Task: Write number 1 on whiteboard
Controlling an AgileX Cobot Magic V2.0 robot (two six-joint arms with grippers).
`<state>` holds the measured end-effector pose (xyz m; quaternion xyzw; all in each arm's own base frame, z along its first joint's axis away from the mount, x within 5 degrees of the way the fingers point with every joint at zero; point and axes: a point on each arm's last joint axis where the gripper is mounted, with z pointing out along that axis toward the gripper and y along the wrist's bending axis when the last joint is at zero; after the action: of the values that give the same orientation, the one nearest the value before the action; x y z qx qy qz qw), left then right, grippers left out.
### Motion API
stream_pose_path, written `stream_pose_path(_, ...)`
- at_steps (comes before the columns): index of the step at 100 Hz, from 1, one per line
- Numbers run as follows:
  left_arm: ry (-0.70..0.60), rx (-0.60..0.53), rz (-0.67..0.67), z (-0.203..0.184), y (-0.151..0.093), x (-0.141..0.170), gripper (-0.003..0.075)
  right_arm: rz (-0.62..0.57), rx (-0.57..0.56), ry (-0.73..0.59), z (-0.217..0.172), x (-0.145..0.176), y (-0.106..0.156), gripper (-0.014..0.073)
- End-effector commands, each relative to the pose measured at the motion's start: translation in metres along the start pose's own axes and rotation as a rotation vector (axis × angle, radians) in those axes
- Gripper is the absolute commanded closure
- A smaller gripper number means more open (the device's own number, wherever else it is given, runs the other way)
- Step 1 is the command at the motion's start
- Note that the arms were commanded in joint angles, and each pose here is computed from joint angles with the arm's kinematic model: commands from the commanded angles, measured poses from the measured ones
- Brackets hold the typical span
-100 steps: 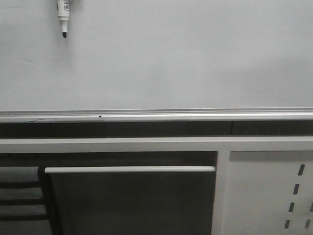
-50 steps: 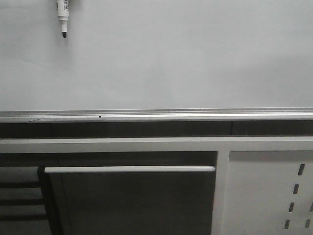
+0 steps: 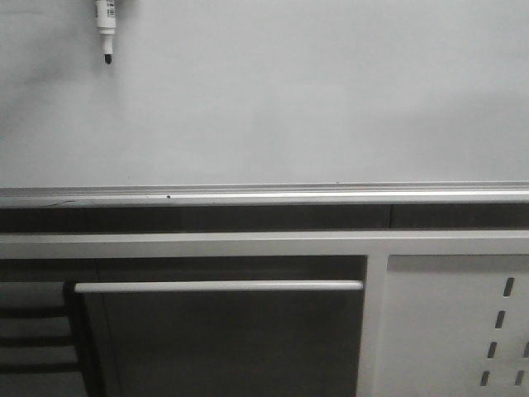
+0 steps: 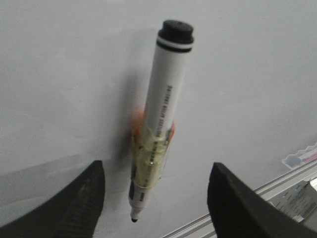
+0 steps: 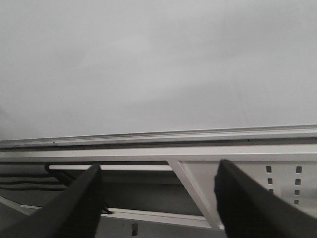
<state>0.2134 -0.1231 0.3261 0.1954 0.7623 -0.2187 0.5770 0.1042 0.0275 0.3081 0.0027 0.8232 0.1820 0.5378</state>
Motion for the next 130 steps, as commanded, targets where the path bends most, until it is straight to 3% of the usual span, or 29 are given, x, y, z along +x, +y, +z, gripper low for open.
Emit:
stream_pose_path(1, -0.049, 0.025, -0.01, 0.001, -0.005, -0.017, 0.032, 0.006, 0.003, -0.088, -0.003, -0.016, 0.002, 0.016)
stream_pose_path(31, -0.035, 0.036, -0.012, 0.012, -0.004, -0.018, 0.0435, 0.006, 0.003, -0.088, -0.003, -0.016, 0.002, 0.016)
stream_pose_path(68, -0.022, 0.038, 0.009, 0.016, -0.004, -0.016, 0.0741, 0.006, 0.003, -0.088, -0.003, -0.016, 0.002, 0.016)
stream_pose_path(90, -0.031, 0.053, 0.026, 0.013, -0.006, -0.017, 0.0741, 0.006, 0.001, -0.085, -0.003, -0.015, 0.002, 0.016)
stream_pose_path(110, -0.032, 0.215, 0.122, 0.005, -0.032, -0.013, 0.0741, 0.007, -0.03, -0.036, -0.003, -0.015, 0.006, 0.016)
stream_pose_path(130, 0.039, 0.358, 0.209, 0.003, -0.074, 0.011, 0.0741, -0.115, -0.218, 0.092, 0.0, -0.039, 0.029, 0.016)
